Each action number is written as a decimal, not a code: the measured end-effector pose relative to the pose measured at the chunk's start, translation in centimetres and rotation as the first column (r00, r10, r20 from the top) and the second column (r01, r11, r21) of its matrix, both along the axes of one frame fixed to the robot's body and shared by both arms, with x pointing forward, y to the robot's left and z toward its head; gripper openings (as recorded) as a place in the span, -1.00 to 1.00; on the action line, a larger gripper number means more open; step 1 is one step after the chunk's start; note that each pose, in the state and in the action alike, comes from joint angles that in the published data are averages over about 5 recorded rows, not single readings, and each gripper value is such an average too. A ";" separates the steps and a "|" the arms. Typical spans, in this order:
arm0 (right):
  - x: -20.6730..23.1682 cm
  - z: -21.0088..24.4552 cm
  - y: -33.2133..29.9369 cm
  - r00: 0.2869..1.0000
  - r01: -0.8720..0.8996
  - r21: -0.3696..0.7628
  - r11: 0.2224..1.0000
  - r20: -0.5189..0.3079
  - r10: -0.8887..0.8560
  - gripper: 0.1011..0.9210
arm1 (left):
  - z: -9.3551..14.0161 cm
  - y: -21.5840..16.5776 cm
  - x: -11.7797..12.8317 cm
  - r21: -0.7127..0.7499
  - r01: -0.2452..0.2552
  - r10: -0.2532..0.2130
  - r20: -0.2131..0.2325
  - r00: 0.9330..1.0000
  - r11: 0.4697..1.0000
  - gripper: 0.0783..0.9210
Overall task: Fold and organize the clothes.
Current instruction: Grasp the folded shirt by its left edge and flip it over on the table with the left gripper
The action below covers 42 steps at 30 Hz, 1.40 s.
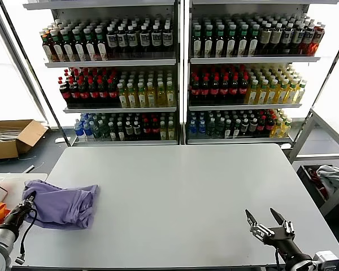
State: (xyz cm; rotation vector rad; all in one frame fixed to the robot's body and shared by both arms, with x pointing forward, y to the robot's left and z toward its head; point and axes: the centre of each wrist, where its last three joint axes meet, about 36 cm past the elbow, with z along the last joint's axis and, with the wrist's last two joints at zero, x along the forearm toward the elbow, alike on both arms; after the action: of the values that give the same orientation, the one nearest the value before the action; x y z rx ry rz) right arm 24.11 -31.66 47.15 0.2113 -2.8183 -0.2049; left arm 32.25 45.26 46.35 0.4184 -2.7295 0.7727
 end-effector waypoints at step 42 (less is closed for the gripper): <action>0.0 1.1 3.1 0.997 -0.001 0.001 1.000 -0.080 0.001 0.76 | -2.8 -28.8 2.8 0.013 0.622 -0.622 0.031 0.782 0.783 0.20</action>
State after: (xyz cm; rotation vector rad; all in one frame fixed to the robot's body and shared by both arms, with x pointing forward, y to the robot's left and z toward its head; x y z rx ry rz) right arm 24.06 -28.51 48.29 0.1997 -2.7392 -0.2093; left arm 35.01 16.50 43.60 -0.4990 -2.6272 0.5821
